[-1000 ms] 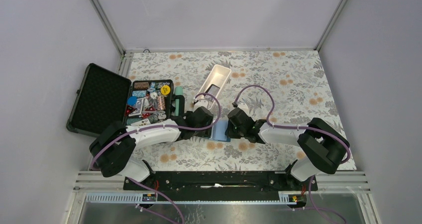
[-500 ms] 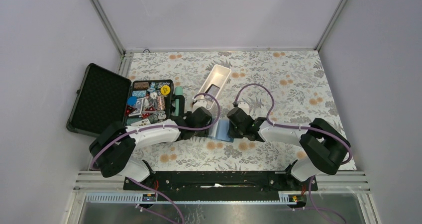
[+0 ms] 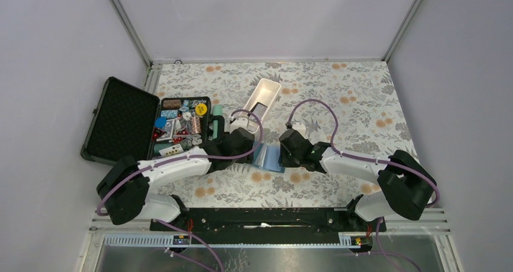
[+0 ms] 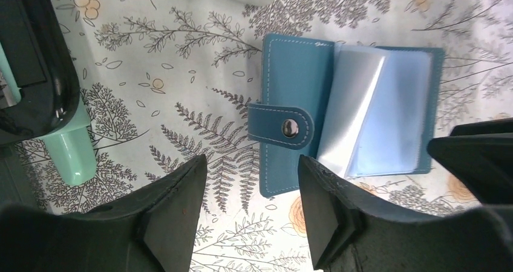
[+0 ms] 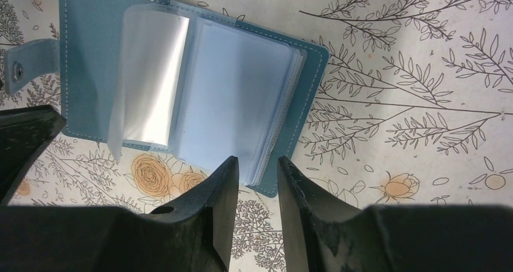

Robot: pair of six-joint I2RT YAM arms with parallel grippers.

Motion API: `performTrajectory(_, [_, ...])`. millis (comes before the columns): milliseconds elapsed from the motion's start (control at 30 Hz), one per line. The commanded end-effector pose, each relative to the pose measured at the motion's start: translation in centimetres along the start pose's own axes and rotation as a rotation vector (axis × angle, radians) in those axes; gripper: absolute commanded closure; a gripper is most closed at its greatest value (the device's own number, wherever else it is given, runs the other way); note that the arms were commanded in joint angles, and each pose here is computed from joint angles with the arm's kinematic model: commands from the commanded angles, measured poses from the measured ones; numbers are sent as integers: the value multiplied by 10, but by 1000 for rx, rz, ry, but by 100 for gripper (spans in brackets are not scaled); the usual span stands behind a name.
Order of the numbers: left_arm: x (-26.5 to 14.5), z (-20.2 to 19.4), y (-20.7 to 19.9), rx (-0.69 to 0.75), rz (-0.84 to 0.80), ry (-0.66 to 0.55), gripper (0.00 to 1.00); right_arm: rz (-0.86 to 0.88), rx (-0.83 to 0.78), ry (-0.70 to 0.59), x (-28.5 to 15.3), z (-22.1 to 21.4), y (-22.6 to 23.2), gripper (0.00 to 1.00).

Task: Put the credit cards into the card holder
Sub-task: Open the card holder at the center of the board.

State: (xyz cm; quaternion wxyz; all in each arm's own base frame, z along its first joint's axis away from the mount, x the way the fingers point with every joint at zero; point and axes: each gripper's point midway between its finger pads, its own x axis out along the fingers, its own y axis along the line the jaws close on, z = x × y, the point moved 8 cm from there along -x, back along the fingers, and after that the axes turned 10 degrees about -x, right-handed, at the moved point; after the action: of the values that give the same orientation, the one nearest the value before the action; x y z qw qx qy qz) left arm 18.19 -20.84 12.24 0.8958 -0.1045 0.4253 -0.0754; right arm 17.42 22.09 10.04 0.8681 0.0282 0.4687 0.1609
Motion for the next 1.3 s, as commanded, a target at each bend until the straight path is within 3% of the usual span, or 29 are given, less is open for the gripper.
performTrajectory(0, [-18, 18, -11, -46, -83, -71, 40, 46, 6, -76, -10, 21, 11, 63])
performTrajectory(233, [-44, 42, -35, -66, -268, -122, 35, 96, 25, -80, -2, 19, 16, 69])
performTrajectory(433, [-44, 43, -61, -113, -438, -78, 36, 103, 43, -65, 9, 12, 12, 74])
performTrajectory(800, [-1, 23, -70, -122, -430, -9, 37, 102, 68, -43, 15, 1, 3, 76])
performTrajectory(1267, [29, 7, -45, 19, -111, -17, 46, 117, 70, -18, 21, -2, 6, 79])
